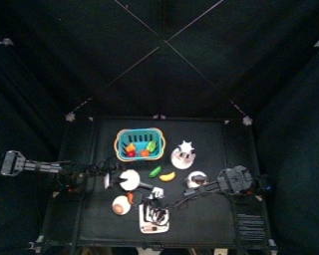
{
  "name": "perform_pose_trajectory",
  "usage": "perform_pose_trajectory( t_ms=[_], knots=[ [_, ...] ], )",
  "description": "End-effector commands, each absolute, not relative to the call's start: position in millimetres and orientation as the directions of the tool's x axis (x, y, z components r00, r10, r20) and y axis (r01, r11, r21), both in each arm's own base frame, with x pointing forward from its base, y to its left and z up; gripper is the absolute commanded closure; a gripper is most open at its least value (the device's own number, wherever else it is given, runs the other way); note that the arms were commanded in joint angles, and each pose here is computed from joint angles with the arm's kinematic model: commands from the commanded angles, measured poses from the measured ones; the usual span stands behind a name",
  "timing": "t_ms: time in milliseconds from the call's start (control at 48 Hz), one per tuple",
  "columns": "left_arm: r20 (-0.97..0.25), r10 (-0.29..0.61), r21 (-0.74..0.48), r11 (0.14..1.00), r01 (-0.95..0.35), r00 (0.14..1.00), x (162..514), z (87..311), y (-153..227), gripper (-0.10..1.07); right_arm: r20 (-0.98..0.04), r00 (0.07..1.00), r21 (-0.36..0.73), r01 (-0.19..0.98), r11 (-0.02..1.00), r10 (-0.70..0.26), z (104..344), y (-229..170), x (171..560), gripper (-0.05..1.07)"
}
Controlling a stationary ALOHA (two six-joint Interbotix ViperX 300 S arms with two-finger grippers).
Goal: Grab pot lid
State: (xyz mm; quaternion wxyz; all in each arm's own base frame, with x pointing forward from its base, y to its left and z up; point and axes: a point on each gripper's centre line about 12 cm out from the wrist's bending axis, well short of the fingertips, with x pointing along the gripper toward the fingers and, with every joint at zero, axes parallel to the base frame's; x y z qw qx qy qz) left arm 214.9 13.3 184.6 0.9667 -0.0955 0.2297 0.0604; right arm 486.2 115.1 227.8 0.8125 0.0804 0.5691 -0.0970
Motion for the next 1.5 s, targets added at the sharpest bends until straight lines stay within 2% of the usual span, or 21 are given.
perform_pose_trajectory(
  t_ms=[0, 208, 542, 750, 875, 1167, 1271, 1479],
  knots=[
    [-0.446, 0.076, -0.157, 0.974, -0.162, 0.892, 217.2, 188.3, 14.2, 0.08, -0.906, 0.416, 0.033, 0.254, 0.967, -0.078, 267.5, 108.0, 480.7, 0.2],
    [-0.465, 0.067, -0.16, 0.974, -0.158, 0.883, 216.2, 186.1, 13.1, 0.08, -0.885, 0.448, -0.006, 0.261, 0.965, -0.126, 283.7, 97.4, 471.4, 0.2],
    [-0.483, 0.06, -0.161, 0.975, -0.156, 0.874, 214.1, 182.4, 12.2, 0.08, -0.878, 0.431, -0.07, 0.32, 0.945, -0.211, 278.8, 71.5, 451.6, 0.2],
    [-0.517, 0.044, -0.169, 0.974, -0.152, 0.855, 211.4, 177.6, 10.2, 0.08, -0.848, 0.474, -0.055, 0.364, 0.93, -0.235, 269.7, 48.3, 441.6, 0.2],
    [-0.526, 0.041, -0.169, 0.974, -0.152, 0.849, 210.1, 175.3, 9.9, 0.08, -0.824, 0.527, 0.002, 0.37, 0.929, -0.208, 261.5, 36.3, 437.0, 0.2],
    [-0.542, 0.028, -0.168, 0.976, -0.141, 0.84, 207.5, 171.1, 7.4, 0.08, -0.738, 0.67, 0.148, 0.276, 0.95, -0.08, 261.0, 47.6, 411.3, 0.2],
    [-0.536, 0.016, -0.166, 0.978, -0.124, 0.844, 209.0, 173.4, 4.3, 0.08, -0.697, 0.717, 0.233, 0.24, 0.943, -0.01, 260.5, 55.5, 397.1, 0.2],
    [-0.525, -0.011, -0.173, 0.98, -0.094, 0.851, 210.6, 175.9, -3.0, 0.08, -0.611, 0.787, 0.322, 0.152, 0.934, 0.083, 230.9, 61.7, 384.7, 0.2]
  ],
)
